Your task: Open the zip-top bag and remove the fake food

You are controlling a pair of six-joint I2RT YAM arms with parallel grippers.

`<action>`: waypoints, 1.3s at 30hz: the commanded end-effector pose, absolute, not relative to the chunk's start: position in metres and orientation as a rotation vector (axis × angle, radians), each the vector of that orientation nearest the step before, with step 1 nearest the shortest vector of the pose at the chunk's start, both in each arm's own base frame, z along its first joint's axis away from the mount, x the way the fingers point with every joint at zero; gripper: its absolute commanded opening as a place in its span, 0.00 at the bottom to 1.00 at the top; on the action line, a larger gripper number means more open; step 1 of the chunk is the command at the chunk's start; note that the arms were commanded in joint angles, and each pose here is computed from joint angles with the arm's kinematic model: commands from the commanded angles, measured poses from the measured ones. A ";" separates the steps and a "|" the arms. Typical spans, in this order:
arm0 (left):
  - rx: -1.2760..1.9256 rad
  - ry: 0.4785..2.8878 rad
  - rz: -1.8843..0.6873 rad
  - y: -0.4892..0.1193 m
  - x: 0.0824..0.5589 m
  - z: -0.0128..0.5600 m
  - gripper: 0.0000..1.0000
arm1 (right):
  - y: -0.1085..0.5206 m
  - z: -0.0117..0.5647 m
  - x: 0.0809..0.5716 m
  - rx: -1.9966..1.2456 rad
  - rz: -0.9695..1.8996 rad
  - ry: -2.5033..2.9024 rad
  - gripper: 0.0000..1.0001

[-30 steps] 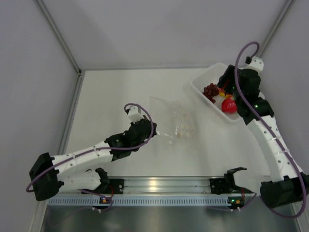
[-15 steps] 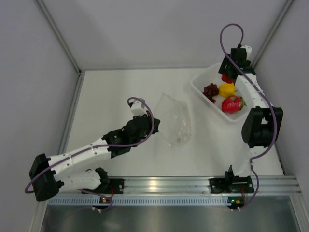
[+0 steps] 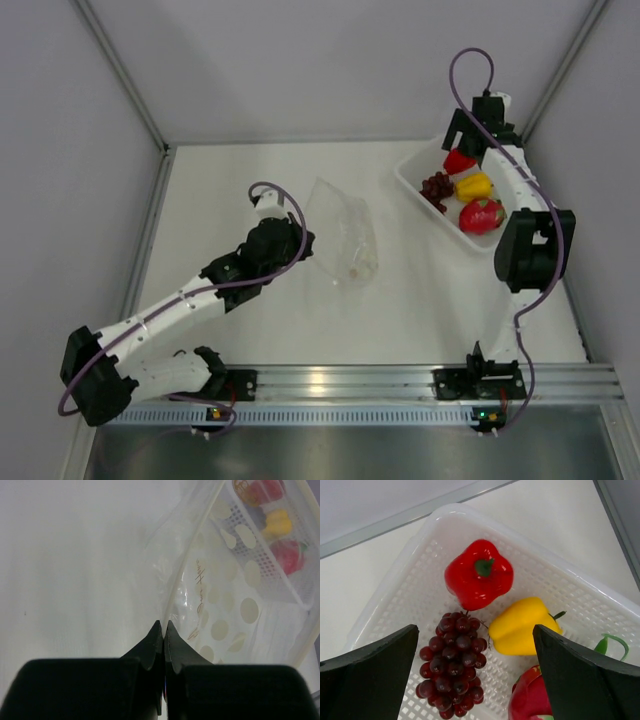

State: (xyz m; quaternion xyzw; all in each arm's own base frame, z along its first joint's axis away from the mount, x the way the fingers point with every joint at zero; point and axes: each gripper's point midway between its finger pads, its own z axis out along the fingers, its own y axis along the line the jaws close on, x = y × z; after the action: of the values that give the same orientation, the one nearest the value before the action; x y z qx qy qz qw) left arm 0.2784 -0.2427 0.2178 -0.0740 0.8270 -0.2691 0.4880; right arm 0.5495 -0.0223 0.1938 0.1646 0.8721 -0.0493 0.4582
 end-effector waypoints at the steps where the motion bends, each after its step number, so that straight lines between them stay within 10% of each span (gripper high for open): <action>1: -0.198 1.949 -0.653 -0.229 0.294 0.251 0.00 | -0.016 0.265 0.528 0.427 -0.040 2.029 0.99; 13: -0.292 1.950 -0.285 -0.148 0.360 0.286 0.00 | 0.081 0.299 0.378 0.235 0.683 1.840 0.99; 27: -0.062 2.231 0.270 -0.144 0.465 0.205 0.00 | 0.051 0.295 0.273 0.259 0.475 1.812 0.99; 31: -0.023 2.291 0.190 -0.165 0.473 0.181 0.13 | 0.045 0.300 0.249 0.263 0.441 1.785 0.99; 37: -0.059 2.288 0.020 -0.183 0.465 0.197 0.67 | 0.045 0.321 0.215 0.198 0.419 1.714 0.99; 38: -0.065 2.287 -0.001 -0.184 0.462 0.200 0.98 | 0.041 0.319 0.210 0.208 0.395 1.723 0.99; 39: -0.068 2.281 -0.027 -0.186 0.459 0.206 0.98 | 0.039 0.323 0.206 0.204 0.384 1.715 0.99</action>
State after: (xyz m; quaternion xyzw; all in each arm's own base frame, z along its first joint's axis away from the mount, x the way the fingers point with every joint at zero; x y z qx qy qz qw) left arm 0.4634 -0.1730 0.1518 -0.0108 0.9252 0.0518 0.3756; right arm 0.2197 0.0504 0.3154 0.0897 0.7463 0.2016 0.6280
